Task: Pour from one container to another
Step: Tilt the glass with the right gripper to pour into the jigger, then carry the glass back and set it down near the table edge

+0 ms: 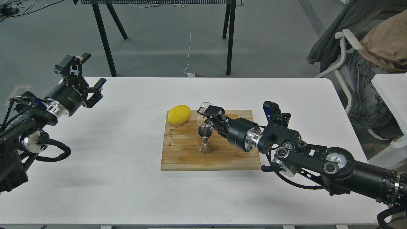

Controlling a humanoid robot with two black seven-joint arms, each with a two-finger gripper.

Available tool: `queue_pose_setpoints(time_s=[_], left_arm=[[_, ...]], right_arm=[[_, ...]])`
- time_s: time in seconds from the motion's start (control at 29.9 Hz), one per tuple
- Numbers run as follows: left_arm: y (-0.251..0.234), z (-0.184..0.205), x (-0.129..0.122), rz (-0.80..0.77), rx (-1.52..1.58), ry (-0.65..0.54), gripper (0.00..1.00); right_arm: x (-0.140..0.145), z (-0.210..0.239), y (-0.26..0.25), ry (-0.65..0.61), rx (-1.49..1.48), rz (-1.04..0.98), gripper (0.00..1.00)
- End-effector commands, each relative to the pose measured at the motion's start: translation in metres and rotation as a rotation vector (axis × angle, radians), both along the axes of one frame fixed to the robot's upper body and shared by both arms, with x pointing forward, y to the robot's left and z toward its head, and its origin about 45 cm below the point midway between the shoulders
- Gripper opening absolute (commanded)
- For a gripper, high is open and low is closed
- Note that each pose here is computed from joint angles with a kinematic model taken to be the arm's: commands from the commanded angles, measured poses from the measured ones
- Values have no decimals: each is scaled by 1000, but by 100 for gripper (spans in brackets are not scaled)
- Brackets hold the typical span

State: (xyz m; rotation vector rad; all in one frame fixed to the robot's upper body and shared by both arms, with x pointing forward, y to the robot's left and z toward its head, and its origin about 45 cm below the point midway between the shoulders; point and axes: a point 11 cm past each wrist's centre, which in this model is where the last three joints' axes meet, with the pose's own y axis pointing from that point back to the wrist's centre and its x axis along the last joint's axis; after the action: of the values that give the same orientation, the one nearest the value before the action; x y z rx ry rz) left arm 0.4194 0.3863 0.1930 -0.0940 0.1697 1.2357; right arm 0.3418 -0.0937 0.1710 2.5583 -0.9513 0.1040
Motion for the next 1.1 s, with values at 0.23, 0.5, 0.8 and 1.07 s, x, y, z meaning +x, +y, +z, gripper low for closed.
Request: queue_pose_setpoints(time_s=[0.23, 0.5, 0.8, 1.07], left_arm=[[0, 1, 1, 0, 1, -2, 99], [0, 1, 1, -1, 0, -2, 99], [-1, 2, 1, -1, 0, -3, 99], [0, 1, 1, 0, 1, -3, 99]], right_arm=[[3, -1, -2, -33, -40, 15, 46], [2, -1, -1, -30, -48, 28, 46], [2, -2, -1, -30, -50, 30, 46], [5, 3, -1, -26, -29, 14, 46]])
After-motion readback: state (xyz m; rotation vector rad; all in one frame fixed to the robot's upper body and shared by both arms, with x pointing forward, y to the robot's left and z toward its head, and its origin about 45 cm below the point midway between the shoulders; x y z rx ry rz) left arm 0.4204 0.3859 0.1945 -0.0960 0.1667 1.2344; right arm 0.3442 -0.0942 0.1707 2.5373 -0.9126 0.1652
